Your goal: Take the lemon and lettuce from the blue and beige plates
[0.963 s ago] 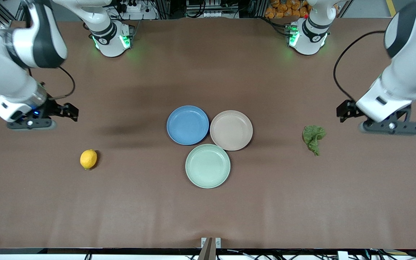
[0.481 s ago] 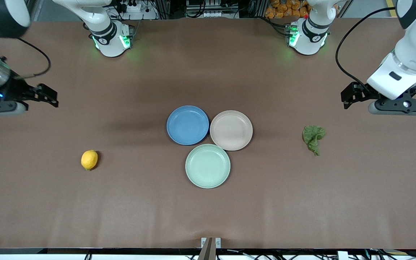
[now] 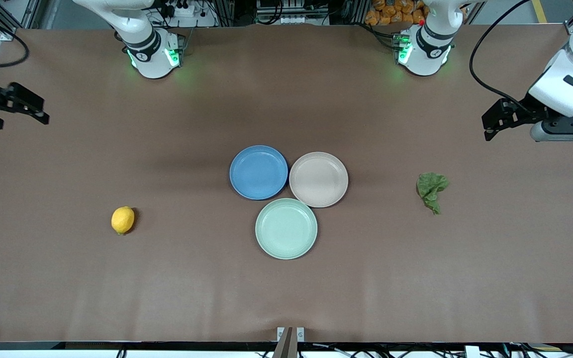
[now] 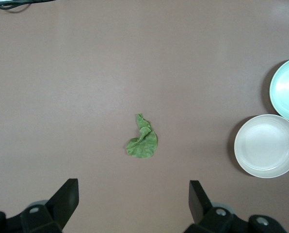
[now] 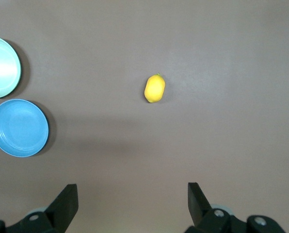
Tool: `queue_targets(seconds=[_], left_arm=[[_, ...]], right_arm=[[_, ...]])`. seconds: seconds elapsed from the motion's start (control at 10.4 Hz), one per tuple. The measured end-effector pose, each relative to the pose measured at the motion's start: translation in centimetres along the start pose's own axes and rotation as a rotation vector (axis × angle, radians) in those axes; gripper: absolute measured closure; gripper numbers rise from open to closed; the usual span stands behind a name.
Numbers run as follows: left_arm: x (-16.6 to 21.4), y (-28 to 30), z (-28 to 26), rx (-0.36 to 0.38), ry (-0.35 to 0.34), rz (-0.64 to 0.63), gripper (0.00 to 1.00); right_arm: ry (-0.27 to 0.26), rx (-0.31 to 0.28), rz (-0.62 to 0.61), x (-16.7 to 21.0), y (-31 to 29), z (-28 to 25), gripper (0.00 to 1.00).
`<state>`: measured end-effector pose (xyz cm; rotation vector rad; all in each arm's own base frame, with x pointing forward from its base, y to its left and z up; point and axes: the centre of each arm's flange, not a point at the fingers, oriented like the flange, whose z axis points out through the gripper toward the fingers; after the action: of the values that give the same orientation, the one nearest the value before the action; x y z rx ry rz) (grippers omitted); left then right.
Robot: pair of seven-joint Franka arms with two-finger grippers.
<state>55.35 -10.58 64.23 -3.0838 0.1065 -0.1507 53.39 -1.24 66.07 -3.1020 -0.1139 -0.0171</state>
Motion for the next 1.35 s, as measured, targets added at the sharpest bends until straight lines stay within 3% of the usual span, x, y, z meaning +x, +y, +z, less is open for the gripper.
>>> queue_targets(seconds=[0.48,0.87,1.35], left_arm=[[-0.3,0.2,-0.2,-0.023,-0.002,-0.003,0.00],[-0.3,-2.1,0.6,-0.067,-0.032,0.079,0.00],[-0.8,-2.2,0.8,-0.068,-0.063,0.082,0.00]], right_arm=[[-0.012,0.005,0.061,-1.1,3.1,-1.6,0.00],[0.002,0.002,0.077,-1.2,3.9,-2.1,0.00],[0.053,-0.024,0.084,-0.7,4.2,-2.5,0.00]])
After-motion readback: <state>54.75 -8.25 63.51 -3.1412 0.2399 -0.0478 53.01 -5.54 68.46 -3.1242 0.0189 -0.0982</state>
